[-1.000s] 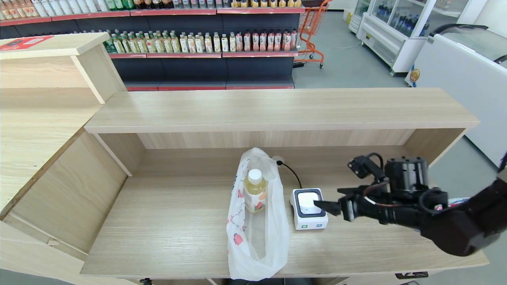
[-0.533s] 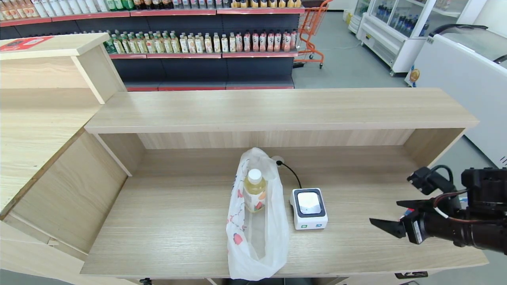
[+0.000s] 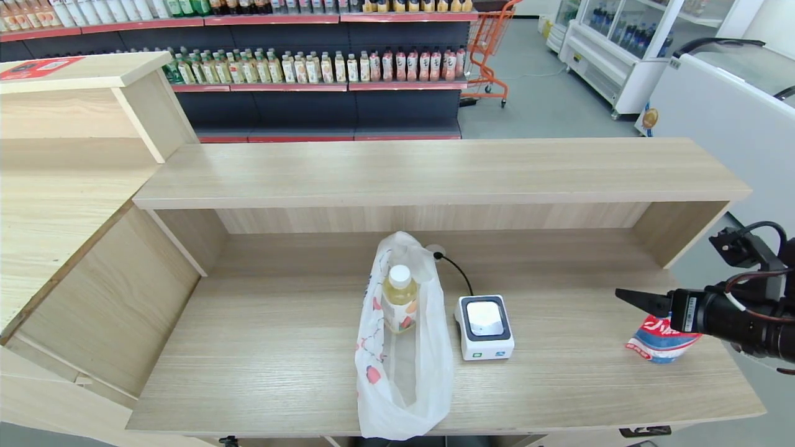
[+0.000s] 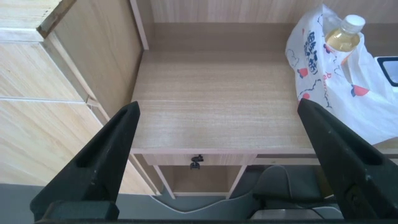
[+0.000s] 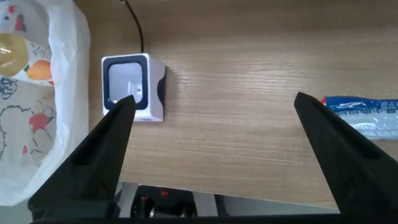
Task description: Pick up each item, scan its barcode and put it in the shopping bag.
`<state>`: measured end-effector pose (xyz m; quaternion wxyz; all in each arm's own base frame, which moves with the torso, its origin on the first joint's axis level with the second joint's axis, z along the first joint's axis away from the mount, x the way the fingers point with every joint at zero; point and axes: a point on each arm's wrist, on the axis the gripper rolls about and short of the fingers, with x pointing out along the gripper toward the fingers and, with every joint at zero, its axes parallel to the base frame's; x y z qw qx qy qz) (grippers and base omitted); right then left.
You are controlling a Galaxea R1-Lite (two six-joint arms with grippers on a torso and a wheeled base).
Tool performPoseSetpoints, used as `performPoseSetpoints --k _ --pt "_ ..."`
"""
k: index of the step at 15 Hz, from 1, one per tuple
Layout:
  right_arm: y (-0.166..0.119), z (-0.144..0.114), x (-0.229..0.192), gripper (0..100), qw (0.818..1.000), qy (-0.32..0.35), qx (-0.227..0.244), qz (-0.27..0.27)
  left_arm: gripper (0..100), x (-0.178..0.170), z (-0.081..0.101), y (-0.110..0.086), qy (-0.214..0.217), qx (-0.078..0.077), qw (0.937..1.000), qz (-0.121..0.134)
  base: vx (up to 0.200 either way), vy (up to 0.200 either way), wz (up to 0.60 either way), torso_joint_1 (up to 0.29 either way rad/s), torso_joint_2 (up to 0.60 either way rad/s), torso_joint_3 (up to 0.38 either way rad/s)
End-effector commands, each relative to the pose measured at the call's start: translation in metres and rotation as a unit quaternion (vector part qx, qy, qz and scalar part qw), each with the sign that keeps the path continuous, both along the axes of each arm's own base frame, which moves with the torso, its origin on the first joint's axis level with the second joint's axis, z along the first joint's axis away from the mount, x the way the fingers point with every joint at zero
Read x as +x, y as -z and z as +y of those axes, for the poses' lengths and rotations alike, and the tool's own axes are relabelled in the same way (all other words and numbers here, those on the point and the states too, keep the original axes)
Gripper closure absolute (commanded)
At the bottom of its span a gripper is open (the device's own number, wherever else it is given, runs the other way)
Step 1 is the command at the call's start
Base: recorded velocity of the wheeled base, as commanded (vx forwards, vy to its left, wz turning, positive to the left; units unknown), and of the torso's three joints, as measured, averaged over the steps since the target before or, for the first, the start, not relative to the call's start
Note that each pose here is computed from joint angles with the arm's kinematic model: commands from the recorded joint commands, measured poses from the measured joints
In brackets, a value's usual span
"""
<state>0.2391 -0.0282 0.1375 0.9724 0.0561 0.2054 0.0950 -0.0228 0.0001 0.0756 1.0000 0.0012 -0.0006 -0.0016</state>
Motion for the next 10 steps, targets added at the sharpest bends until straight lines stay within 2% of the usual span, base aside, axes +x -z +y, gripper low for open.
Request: performPoseSetpoints --k 1,6,8,10 --pt "0.007 -0.004 0.001 0 1.000 0.008 0.003 0.014 0 0.000 0.000 0.000 0.000 -0.005 1.0000 0.000 0.000 0.000 0.00 0.000 0.00 0.000" --pt "0.016 -0.001 -0.009 0 0.999 0.004 0.005 0.033 0 0.000 0.000 0.000 0.000 -0.004 1.0000 0.000 0.000 0.000 0.00 0.000 0.00 0.000" --pt "0.015 -0.001 -0.008 0 0.999 0.004 0.006 0.031 0 0.000 0.000 0.000 0.000 -0.003 1.0000 0.000 -0.200 -0.200 0.00 0.002 0.00 0.002" --pt "0.012 0.000 -0.012 0 0.999 0.015 0.031 0.032 0 0.000 0.000 0.000 0.000 -0.003 1.0000 0.001 -0.200 -0.200 0.00 0.012 0.01 -0.002"
